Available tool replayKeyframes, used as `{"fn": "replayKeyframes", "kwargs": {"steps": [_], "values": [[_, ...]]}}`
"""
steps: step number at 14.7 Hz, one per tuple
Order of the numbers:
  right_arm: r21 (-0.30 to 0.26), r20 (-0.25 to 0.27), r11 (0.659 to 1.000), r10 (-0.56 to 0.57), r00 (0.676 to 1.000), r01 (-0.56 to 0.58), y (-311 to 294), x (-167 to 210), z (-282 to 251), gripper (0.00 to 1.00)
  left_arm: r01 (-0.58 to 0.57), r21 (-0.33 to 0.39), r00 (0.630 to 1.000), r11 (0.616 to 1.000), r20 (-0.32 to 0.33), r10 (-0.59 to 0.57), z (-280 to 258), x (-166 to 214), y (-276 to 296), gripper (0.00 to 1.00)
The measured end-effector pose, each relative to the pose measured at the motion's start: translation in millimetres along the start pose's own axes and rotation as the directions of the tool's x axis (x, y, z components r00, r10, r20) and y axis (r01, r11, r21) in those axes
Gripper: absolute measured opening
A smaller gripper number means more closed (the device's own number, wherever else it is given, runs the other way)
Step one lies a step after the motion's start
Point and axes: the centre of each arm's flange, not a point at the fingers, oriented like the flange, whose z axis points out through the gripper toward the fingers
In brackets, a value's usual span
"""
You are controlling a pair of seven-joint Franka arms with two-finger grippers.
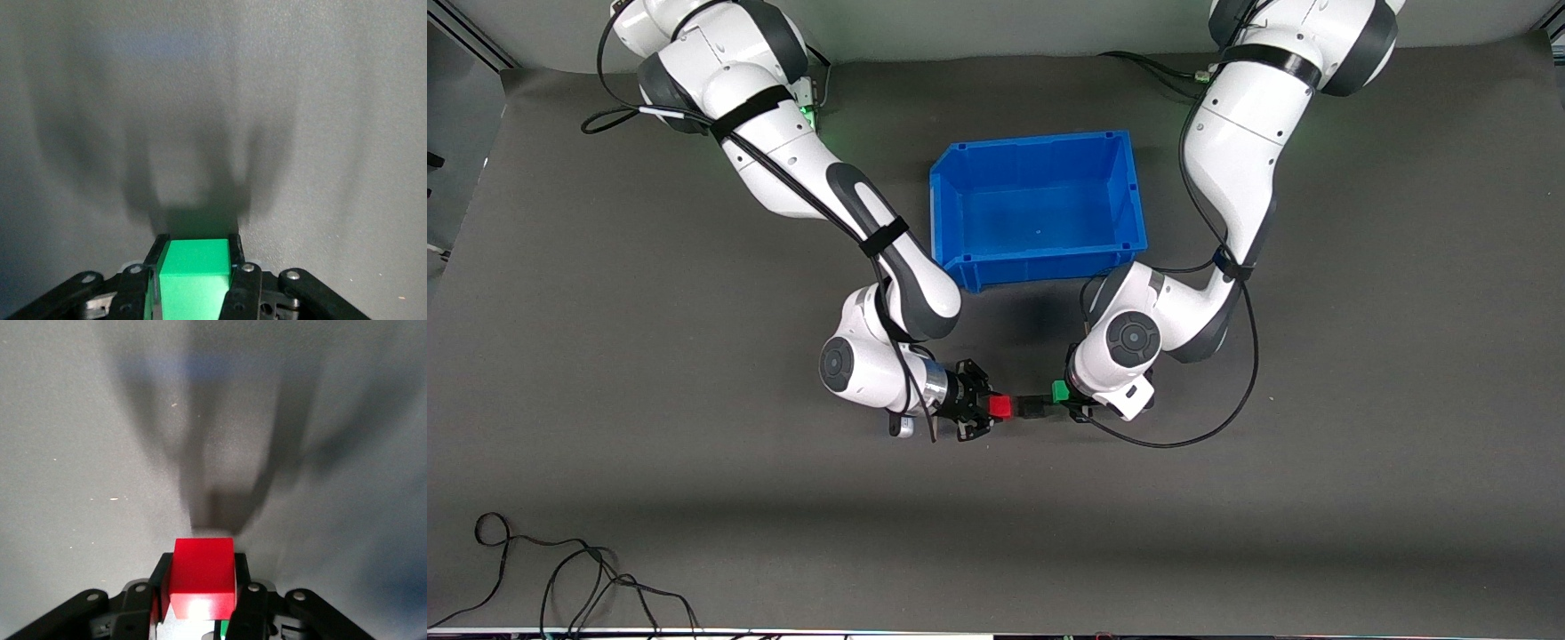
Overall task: Attach green and red cubes to black cube
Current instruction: 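Carry the red cube with the right gripper while the left gripper carries the green, then press both cubes against the black cube and open both grippers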
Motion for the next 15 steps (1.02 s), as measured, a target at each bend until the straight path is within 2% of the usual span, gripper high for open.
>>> {"fn": "replayKeyframes", "kwargs": {"steps": [4,9,15], "values": [[-0.006,-0.005,1.0,-0.017,1.0,0.017,4.8,-1.3,9.3,0.4,0.042,-0.022,0.999,0.999,0.015,-0.041,-3.8,-3.8,11.4,0.39],[0.02,-0.014,0.999,-0.035,0.999,0.036,11.8,-7.6,23.6,0.4,0.051,-0.022,0.999,0.998,0.017,-0.05,3.7,-3.5,14.5,0.39],[0.02,-0.013,0.999,-0.043,0.999,0.043,14.4,-12.0,26.4,0.4,0.06,-0.035,0.998,0.998,0.028,-0.059,-2.5,-7.7,18.4,0.39]]}}
